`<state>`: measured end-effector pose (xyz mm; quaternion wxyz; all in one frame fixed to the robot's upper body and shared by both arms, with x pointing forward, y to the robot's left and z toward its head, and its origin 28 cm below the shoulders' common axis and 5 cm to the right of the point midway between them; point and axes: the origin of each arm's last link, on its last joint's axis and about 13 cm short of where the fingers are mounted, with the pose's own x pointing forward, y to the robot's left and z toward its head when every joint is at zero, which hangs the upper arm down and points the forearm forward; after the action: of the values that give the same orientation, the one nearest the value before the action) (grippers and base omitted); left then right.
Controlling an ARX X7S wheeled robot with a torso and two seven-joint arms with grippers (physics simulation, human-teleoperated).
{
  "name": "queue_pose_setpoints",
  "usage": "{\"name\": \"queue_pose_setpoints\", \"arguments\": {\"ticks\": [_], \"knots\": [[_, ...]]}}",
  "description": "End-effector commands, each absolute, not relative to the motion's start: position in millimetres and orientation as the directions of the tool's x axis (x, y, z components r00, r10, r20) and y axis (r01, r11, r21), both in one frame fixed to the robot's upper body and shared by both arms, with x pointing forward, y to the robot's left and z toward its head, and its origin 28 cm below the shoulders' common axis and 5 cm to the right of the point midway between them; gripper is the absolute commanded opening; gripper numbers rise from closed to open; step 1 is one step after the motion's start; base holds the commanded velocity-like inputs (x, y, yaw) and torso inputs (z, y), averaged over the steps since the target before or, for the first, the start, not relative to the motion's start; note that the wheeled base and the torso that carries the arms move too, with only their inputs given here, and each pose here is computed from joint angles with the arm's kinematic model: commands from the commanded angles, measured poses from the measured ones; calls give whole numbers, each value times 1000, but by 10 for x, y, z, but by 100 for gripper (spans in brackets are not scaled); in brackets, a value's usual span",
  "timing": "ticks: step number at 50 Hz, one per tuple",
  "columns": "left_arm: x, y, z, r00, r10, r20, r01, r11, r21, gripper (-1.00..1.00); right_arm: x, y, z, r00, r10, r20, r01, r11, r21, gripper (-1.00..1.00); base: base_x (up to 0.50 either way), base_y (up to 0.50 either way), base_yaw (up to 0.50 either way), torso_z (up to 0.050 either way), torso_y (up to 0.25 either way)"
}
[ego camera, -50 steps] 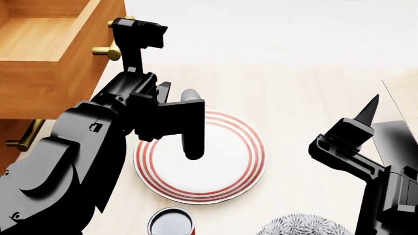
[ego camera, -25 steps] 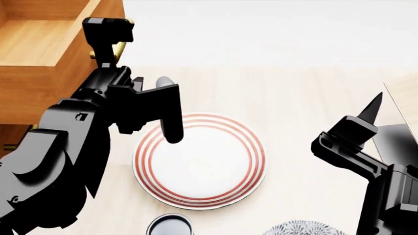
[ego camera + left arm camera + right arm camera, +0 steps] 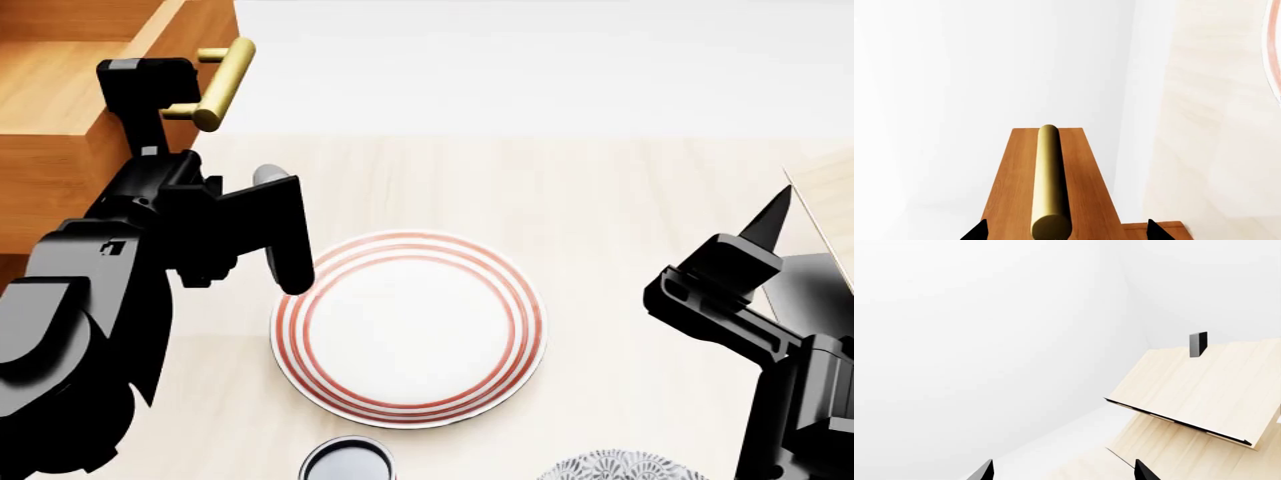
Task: Close the top drawer of the cabinet.
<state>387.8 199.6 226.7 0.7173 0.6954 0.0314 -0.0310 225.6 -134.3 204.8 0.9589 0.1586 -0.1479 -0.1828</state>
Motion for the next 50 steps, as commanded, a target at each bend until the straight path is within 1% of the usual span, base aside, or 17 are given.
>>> {"name": "queue_pose_setpoints", "arguments": {"ticks": [1, 23, 40, 50], "knots": [[3871, 2142, 2169, 991, 47, -126, 123, 61, 991, 100, 2261, -1350, 2046, 888, -400, 227, 304, 881, 361, 100, 0, 0, 0, 0, 0], [3795, 2459, 2251, 986, 133, -103, 101, 18, 995, 100, 2206, -1372, 2062, 886, -404, 227, 305, 877, 372, 100, 0, 0, 0, 0, 0], [3732, 2663, 2359, 983, 168, -71, 68, 23, 997, 100, 2191, -1357, 2085, 883, -410, 228, 310, 875, 371, 100, 0, 0, 0, 0, 0], [3678, 2782, 2313, 974, 206, -94, 89, 32, 995, 100, 2179, -1362, 2078, 886, -404, 227, 307, 879, 364, 100, 0, 0, 0, 0, 0]]}}
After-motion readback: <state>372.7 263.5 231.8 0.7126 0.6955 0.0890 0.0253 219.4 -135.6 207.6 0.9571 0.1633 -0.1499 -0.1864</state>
